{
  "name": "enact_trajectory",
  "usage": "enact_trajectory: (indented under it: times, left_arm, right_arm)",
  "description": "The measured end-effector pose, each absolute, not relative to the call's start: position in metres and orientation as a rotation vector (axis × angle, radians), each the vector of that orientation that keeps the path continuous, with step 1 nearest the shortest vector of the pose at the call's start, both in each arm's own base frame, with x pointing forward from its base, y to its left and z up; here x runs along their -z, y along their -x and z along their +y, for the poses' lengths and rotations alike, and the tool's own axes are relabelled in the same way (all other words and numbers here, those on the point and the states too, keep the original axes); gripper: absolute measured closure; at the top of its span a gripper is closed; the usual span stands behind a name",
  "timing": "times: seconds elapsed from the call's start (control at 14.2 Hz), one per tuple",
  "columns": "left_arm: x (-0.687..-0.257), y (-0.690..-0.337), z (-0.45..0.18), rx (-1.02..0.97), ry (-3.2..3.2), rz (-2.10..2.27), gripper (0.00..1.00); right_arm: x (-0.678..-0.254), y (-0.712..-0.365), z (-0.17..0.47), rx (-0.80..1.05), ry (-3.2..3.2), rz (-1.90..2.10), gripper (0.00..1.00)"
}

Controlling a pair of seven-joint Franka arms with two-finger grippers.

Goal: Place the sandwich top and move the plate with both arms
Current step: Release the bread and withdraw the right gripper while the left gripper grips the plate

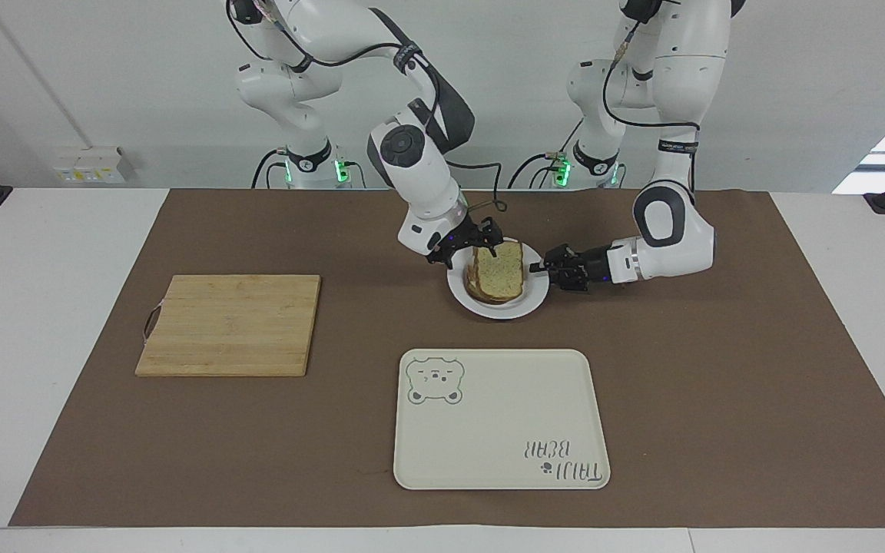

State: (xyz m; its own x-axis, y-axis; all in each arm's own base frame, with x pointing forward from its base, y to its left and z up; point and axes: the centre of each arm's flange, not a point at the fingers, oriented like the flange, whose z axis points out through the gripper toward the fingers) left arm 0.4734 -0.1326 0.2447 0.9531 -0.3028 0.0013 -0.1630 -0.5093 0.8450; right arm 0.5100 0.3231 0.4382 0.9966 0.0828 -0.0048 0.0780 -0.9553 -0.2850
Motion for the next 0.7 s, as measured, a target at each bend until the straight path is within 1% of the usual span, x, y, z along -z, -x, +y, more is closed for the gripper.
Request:
enact_trajectory:
  times: [0.07,0.14,0.21,0.28,0.35,0.7]
  left_arm:
    - [-0.244,-0.473,-0.132,0.179,-2.115,-0.328,0.81]
    - [-0.244,-0.473,-0.132,0.179,-2.116,-0.328,0.88]
    - [-0.244,-0.473,-0.132,0.179,-2.116,-0.328,0.88]
    - [-0.244,-0.473,-0.132,0.177,-2.116,-0.326,0.95]
    - [-0.244,-0.473,-0.133,0.178,-2.117,-0.326,0.96]
    - [-0.244,-0.473,-0.133,0.178,-2.117,-0.325,0.96]
  right_arm:
    - [-0.447,-0.513,0.314,0.002,2.865,-0.114,0.00]
    - [-0.455,-0.515,0.305,0.021,2.877,-0.108,0.00]
    - [-0.462,-0.517,0.297,0.040,2.891,-0.106,0.00]
    - [-0.470,-0.520,0.289,0.059,2.907,-0.105,0.00]
    - [-0.478,-0.525,0.280,0.082,2.930,-0.107,0.00]
    - [-0.511,-0.546,0.234,0.178,2.998,-0.054,0.00]
